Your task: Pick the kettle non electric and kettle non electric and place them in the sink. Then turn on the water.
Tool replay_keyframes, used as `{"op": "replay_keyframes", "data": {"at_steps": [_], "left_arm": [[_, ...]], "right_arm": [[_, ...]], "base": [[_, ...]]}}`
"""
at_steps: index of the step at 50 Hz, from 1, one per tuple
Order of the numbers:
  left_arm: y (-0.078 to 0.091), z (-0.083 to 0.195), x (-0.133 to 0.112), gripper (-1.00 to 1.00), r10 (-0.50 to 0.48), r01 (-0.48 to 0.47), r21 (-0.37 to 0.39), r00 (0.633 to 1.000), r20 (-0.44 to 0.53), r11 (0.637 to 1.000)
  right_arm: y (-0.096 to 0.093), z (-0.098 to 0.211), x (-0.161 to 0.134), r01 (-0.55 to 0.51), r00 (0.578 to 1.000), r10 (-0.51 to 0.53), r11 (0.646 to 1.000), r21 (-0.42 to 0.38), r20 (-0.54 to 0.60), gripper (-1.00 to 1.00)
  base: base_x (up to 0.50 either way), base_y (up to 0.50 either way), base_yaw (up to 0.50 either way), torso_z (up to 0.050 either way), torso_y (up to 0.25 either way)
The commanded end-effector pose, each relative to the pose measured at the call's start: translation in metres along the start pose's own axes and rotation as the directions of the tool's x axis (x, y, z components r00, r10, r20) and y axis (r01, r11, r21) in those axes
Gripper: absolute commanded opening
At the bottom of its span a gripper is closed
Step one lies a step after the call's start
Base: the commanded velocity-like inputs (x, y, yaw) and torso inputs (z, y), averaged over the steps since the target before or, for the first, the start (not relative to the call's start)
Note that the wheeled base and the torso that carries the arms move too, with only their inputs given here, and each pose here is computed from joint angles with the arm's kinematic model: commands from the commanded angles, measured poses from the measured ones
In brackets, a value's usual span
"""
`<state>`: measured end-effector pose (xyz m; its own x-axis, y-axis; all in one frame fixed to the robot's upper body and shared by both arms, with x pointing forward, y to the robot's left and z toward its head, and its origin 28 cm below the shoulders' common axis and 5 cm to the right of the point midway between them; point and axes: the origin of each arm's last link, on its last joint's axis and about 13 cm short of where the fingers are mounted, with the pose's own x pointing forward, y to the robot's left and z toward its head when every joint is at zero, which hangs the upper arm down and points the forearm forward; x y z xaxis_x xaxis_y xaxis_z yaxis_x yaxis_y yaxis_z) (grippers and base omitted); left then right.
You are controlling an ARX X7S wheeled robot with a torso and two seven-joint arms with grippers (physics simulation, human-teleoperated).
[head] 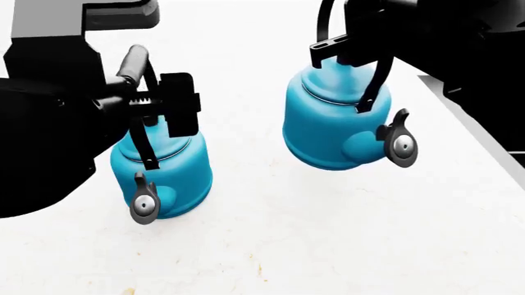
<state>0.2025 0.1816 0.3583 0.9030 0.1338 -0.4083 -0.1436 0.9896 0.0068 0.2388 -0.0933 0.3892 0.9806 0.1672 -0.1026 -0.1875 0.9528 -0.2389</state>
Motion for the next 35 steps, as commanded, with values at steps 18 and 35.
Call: {"op": "replay_keyframes", "data": {"at_steps": [18,35], "left_arm": [[0.003,0.000,0.008,-1.00,0.015,-0.015,-0.026,1.000,0.027,1.000],[0.013,0.023,-0.013,-1.00,-0.086,0.112,-0.073,0.953,0.289,0.991]], "right_arm": [[-0.002,0.004,-0.002,0.024,0.999,-0.024,1.000,-0.006,0.033,-1.00],[-0.005,0.000,-0.001,0.036,0.996,-0.031,0.997,-0.072,0.080,-1.00]], "base": [[0.00,0.00,0.00,0.000,0.001],[0.00,0.00,0.00,0.001,0.001]]}}
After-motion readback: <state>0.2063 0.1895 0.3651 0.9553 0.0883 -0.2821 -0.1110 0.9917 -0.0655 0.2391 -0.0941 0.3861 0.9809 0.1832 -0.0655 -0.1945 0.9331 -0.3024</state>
